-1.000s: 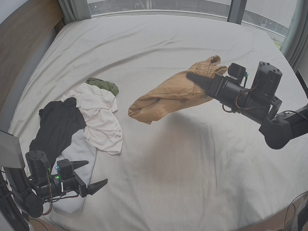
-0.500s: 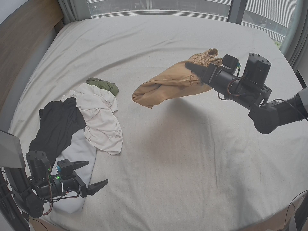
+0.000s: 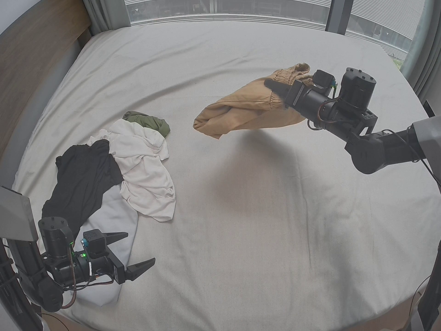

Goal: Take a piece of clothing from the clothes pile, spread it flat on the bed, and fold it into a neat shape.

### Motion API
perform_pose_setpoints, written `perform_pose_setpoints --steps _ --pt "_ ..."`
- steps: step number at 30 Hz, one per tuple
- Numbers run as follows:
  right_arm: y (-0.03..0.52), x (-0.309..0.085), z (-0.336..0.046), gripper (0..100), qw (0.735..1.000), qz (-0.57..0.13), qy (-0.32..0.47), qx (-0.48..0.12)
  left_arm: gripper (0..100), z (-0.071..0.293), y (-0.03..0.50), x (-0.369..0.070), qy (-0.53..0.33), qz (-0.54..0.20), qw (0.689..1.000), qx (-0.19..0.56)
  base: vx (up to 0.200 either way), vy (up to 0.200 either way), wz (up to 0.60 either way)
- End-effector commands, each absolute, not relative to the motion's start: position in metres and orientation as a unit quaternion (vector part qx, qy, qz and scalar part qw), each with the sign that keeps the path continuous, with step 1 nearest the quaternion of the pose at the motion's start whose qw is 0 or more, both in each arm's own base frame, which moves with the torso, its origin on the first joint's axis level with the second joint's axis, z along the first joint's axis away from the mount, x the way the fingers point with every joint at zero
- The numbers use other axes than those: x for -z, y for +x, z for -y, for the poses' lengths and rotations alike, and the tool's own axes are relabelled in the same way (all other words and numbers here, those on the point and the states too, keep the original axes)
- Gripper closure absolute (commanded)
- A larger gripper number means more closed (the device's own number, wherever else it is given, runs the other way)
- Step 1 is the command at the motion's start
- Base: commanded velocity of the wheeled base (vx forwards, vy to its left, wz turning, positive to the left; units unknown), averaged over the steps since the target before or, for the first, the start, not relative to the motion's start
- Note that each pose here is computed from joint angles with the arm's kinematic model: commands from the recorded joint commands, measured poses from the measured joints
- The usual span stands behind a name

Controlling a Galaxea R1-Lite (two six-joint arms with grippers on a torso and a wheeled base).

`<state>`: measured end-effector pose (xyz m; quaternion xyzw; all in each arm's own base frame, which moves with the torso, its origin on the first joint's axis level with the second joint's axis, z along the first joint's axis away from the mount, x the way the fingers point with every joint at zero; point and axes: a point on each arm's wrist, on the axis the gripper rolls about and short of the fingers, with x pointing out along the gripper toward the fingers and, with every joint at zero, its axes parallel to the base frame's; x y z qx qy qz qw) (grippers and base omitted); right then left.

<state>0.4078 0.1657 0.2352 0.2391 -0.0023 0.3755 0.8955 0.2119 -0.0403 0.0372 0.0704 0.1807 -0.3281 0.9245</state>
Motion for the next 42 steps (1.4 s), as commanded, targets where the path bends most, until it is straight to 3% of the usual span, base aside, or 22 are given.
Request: perform_pose_setpoints --steps 1,10,17,27,42 --pt "0.425 -0.236 -0.161 100 0.899 0.014 0.239 -0.367 0 0.041 0.208 -0.033 0.068 -0.194 0.921 0.331 0.000 0.000 0.00" --pt "0.441 -0.244 -0.160 100 0.901 0.029 0.238 -0.362 0 0.041 0.208 -0.034 0.069 -0.192 0.921 0.332 0.000 0.000 0.00" --pt "0.464 -0.200 -0.163 100 0.907 -0.007 0.236 -0.347 0 0.040 0.208 -0.035 0.069 -0.192 0.922 0.330 0.000 0.000 0.00" --pt "0.451 -0.130 -0.154 100 0.918 -0.082 0.214 -0.324 0 0.041 0.208 -0.036 0.069 -0.189 0.922 0.331 0.000 0.000 0.00" --pt "0.437 -0.081 -0.148 100 0.918 -0.120 0.214 -0.313 0 0.041 0.208 -0.036 0.067 -0.188 0.920 0.337 0.000 0.000 0.00"
